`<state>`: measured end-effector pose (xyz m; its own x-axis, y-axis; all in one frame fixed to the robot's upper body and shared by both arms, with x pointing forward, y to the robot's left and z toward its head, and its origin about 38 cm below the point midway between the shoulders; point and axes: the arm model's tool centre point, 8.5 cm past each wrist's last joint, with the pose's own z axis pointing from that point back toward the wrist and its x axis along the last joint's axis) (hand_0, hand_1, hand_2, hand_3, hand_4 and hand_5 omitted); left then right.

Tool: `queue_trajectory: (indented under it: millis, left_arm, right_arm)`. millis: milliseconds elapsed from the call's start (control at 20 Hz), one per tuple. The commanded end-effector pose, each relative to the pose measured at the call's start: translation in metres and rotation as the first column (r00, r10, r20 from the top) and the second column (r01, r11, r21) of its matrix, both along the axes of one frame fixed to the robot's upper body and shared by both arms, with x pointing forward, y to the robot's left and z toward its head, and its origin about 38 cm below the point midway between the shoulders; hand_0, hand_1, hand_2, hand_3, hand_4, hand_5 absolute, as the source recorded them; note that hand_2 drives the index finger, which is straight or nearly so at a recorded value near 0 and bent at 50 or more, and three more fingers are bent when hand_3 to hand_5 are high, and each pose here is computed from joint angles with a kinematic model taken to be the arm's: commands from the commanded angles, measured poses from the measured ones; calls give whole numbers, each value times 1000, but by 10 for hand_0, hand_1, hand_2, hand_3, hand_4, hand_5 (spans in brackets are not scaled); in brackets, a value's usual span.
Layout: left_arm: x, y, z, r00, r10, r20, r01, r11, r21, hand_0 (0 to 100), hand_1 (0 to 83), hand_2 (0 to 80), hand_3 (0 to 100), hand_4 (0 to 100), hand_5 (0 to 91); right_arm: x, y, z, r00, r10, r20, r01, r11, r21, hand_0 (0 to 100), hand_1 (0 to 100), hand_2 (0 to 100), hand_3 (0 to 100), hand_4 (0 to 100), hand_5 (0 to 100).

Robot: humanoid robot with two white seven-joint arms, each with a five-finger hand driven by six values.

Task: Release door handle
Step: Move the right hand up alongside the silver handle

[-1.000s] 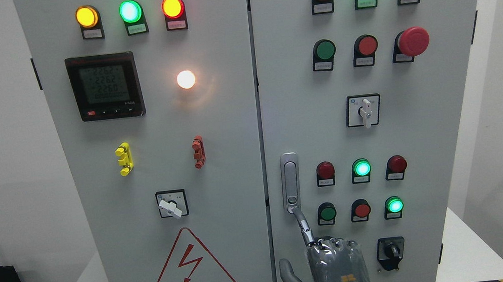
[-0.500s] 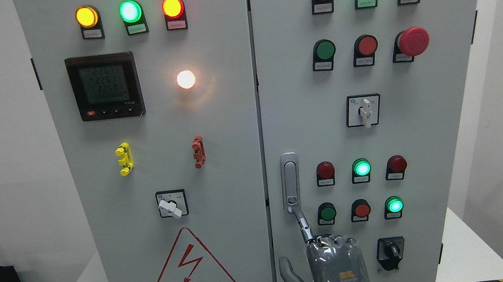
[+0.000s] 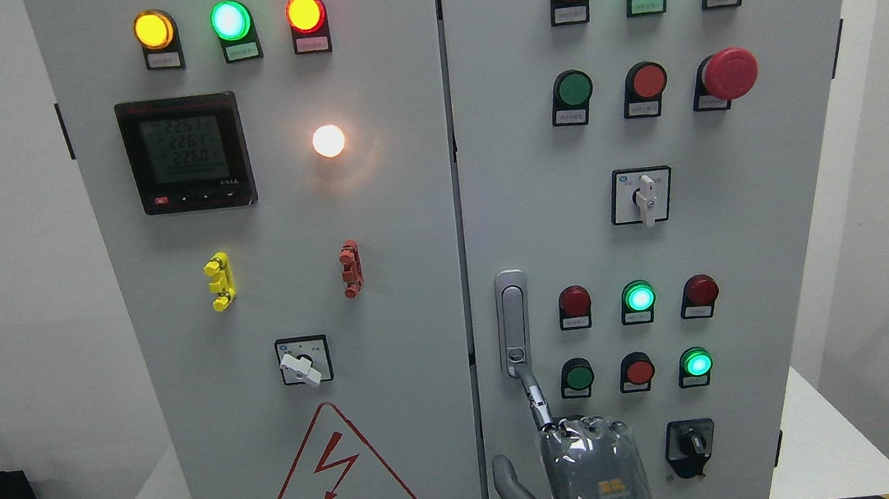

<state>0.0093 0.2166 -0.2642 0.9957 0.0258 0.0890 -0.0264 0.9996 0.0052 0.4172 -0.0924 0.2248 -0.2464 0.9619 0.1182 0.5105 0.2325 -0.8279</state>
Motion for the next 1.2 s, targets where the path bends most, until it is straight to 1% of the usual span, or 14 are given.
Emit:
queue_trajectory:
  millis: [0,550,700,850,1150]
  left_arm:
    - [3,-1,0,1000,-21,-6,21,1000,-2,120,389,0,0,0,0]
    - [3,-1,0,1000,-21,-6,21,1000,-2,120,389,0,0,0,0]
    - [3,-1,0,1000,-21,-6,21,1000,-2,120,389,0,0,0,0]
    - [3,-1,0,1000,-21,-6,21,1000,-2,120,389,0,0,0,0]
    - [3,0,0,1000,-21,-6,21,1000,0,120,389,0,0,0,0]
  right_arm:
    - [0,1,-3,1000,-3,-19,3,1000,-1,410,371,95,1000,1000,972]
    - [-1,1,-5,1000,0,-29,0,1000,-2,408,367,109,1000,1000,973]
    - [-2,1,-3,1000,4,-16,-4,1000,1,406,367,106,1000,1000,973]
    - [-5,0,1,999,3,51,-3,1000,16,405,365,102,1000,1000,973]
    - [-7,-1,5,997,1,72,-3,1000,27,403,366,125,1000,1000,973]
